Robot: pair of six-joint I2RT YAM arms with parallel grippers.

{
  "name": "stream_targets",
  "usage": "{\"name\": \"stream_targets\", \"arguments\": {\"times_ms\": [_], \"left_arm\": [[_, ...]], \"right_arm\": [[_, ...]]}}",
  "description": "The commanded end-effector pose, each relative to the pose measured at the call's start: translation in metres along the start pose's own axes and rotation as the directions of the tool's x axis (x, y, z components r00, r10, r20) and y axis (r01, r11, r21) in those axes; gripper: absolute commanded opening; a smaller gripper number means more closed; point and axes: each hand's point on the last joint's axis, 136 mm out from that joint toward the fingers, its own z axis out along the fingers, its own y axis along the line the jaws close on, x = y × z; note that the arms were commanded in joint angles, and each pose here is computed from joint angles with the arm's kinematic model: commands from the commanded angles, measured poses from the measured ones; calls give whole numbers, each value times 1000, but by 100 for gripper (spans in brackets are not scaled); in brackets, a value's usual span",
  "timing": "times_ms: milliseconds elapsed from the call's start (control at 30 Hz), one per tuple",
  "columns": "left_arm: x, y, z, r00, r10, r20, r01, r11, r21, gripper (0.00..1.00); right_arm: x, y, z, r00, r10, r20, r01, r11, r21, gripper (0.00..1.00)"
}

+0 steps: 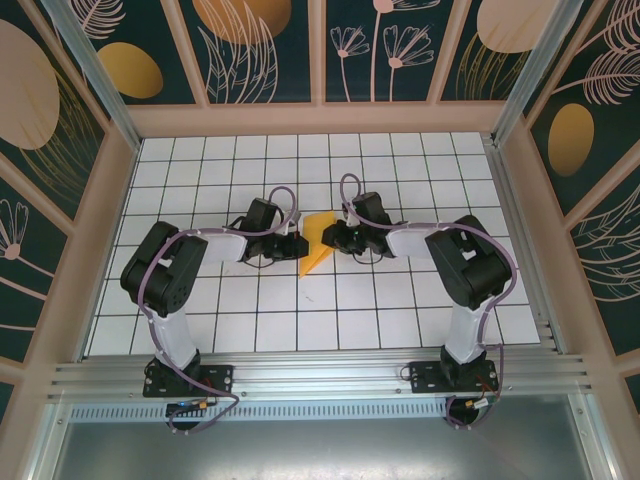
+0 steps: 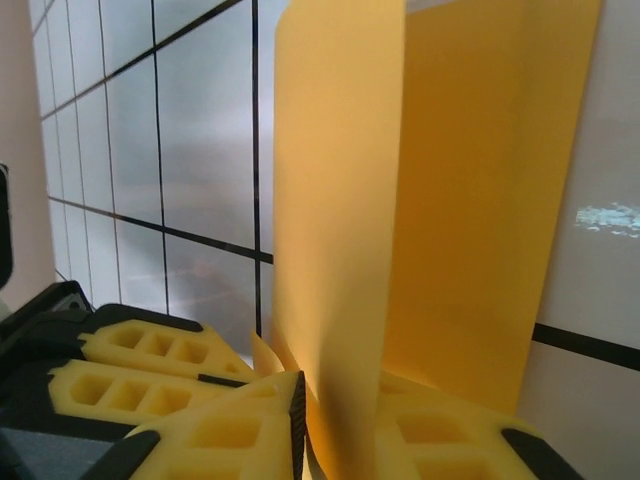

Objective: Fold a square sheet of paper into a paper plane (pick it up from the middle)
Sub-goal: Fourth fold the wing at the center of the table.

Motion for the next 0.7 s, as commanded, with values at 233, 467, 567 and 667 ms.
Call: {"name": "stream_targets", "arguments": {"times_ms": [233, 467, 567, 667], "left_arm": [[-4, -20, -36, 989, 85, 122, -83, 996, -26, 33], [27, -24, -57, 970, 195, 142, -179, 977, -118, 39], [37, -21, -64, 959, 242, 151, -216, 962, -168, 40], [47, -28, -61, 945, 296, 139, -266, 944, -196, 41]], "right_arm": [[6, 9, -2, 999, 50, 12, -51, 997, 53, 9], [25, 17, -7, 991, 122, 57, -127, 988, 86, 9], [36, 19, -8, 989, 132, 61, -138, 984, 108, 9], [42, 18, -9, 986, 151, 72, -159, 981, 113, 9]]}}
